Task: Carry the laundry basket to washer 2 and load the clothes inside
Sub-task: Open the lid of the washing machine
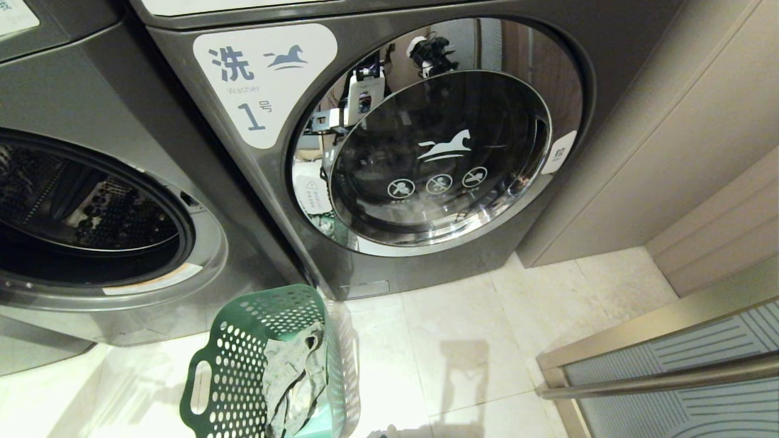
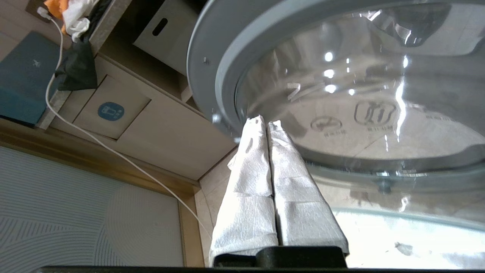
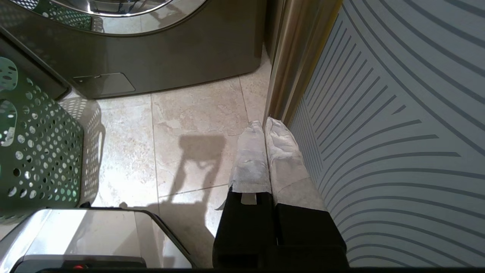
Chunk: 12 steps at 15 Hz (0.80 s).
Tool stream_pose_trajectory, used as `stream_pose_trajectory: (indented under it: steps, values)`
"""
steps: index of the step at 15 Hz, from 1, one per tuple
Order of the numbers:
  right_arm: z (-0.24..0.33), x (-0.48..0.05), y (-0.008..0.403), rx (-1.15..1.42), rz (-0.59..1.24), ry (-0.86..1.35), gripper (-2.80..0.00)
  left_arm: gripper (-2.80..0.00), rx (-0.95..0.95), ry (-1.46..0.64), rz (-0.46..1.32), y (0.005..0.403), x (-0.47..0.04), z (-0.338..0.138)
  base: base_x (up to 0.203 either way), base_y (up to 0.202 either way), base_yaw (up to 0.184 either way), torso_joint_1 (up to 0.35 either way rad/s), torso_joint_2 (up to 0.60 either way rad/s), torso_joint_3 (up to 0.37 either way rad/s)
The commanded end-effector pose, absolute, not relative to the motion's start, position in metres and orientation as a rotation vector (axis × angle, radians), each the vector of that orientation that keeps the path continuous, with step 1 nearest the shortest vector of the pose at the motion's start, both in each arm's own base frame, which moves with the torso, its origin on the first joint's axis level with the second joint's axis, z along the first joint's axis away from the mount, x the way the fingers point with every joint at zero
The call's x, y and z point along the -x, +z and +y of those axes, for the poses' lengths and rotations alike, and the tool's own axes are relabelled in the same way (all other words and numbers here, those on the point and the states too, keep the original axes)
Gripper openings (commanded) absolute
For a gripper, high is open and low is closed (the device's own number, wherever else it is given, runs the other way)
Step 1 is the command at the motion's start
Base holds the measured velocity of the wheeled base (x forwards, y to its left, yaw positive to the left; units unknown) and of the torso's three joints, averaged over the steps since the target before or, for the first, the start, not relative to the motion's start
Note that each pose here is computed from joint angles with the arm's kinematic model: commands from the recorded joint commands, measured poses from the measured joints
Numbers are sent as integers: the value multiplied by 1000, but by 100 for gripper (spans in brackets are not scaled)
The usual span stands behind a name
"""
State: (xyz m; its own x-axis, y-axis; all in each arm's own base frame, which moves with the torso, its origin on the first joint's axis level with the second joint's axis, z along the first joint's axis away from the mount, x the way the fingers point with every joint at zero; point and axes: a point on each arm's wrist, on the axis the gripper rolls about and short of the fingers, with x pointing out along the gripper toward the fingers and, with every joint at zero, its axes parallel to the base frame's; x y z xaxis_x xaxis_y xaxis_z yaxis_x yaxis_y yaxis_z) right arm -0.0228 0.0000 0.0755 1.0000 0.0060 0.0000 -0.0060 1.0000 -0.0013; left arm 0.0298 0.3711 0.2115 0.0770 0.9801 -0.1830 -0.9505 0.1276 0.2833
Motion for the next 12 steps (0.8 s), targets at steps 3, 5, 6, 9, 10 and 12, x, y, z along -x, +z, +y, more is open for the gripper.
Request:
stream_pose_trajectory:
  steps: [3, 5, 6, 9, 10, 12]
  values:
    - [0, 23, 76, 2, 2, 6, -280, -280, -41, 1316, 414, 236, -47, 312, 0, 0, 0, 0, 0, 0]
    - [0, 23, 76, 2, 2, 8, -280, -280, 22, 1145, 502, 213, -73, 256, 0, 0, 0, 0, 0, 0]
    - [0, 23, 76, 2, 2, 6, -280, -280, 45, 1046, 551, 194, -84, 221, 0, 0, 0, 0, 0, 0]
    - [0, 23, 76, 2, 2, 8, -280, -280, -55, 694, 536, 160, -92, 103, 0, 0, 0, 0, 0, 0]
    - [0, 23, 76, 2, 2, 7, -280, -280, -105, 557, 506, 148, -89, 74, 0, 0, 0, 0, 0, 0]
    - [0, 23, 76, 2, 2, 7, -280, -280, -183, 327, 437, 125, -68, 31, 0, 0, 0, 0, 0, 0]
